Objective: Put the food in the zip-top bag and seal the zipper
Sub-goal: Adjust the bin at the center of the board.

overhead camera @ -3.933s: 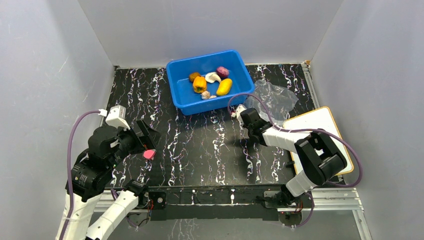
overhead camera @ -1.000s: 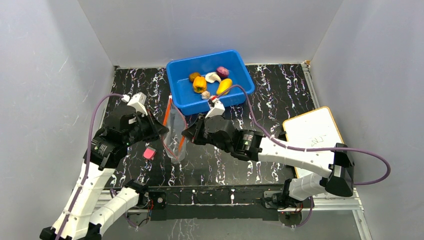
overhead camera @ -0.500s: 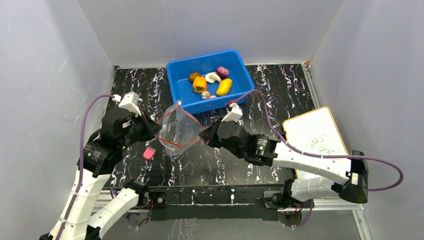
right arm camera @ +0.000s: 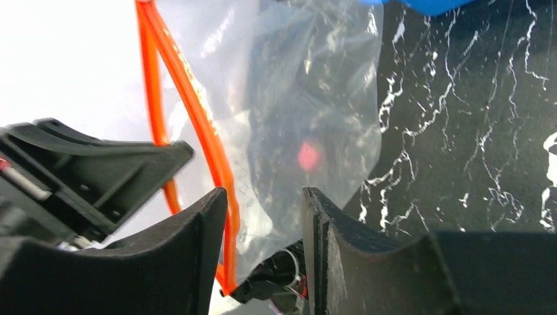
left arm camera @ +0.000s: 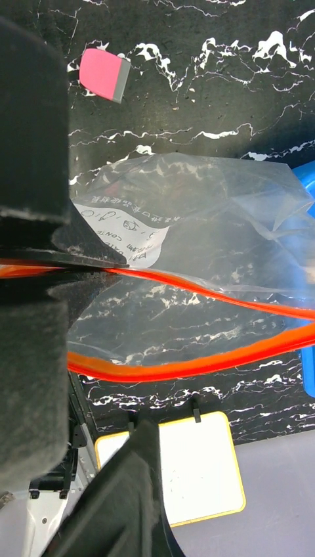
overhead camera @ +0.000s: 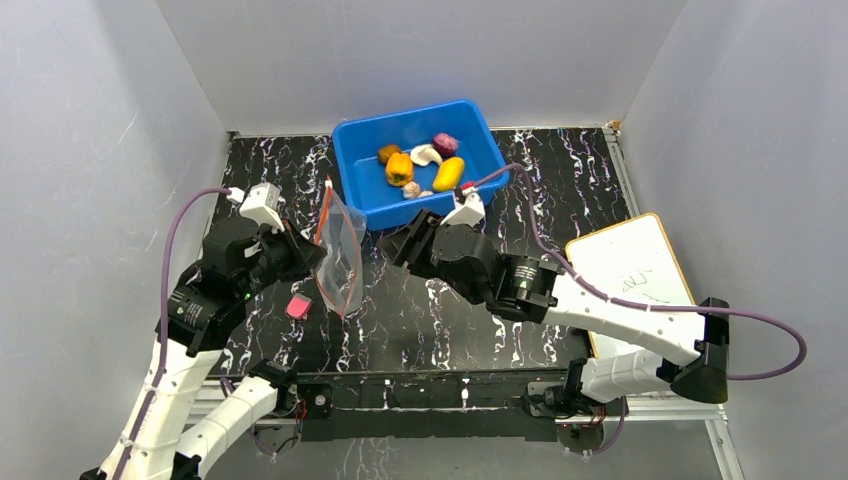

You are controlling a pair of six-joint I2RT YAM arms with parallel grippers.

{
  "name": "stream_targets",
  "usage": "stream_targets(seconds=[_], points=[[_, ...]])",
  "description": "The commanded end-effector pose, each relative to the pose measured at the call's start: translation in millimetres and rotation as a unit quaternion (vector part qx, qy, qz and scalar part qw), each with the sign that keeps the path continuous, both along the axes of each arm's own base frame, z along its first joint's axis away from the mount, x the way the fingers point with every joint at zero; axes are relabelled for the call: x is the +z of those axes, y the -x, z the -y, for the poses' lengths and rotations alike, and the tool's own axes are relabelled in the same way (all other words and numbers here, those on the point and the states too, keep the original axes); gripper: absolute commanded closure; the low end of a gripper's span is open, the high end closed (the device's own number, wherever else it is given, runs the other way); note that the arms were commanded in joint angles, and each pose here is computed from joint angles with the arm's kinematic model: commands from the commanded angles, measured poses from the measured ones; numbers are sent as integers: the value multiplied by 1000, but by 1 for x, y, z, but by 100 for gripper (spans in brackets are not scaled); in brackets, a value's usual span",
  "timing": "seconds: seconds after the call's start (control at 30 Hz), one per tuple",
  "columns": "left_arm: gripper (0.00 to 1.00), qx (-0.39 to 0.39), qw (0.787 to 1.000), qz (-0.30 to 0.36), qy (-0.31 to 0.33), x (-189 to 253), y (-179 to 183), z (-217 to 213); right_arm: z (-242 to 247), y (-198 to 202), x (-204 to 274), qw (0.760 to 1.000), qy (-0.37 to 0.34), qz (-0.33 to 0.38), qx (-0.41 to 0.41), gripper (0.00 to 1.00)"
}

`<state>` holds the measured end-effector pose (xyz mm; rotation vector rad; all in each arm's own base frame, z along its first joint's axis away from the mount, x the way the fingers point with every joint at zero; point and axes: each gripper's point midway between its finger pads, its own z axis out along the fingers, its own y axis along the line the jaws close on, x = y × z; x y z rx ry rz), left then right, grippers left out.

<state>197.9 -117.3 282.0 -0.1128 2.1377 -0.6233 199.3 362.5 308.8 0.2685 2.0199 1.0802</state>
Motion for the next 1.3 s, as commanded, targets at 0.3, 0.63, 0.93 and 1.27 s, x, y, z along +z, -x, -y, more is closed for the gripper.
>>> stream_targets(seconds=[0.3, 0.63, 0.93, 1.27], points=[[100, 39, 997, 59, -33, 36, 3, -26, 51, -102, 9, 980, -38, -5, -195, 52], [100, 1, 995, 93, -42, 53, 14, -24, 57, -174, -59, 958, -48, -94, -268, 48], [100, -1, 994, 104, -29, 49, 23, -25, 43, -213, -127, 928, -32, -197, -313, 47], [100, 1, 995, 94, -42, 44, 26, -29, 42, -229, -167, 917, 16, -233, -323, 49]])
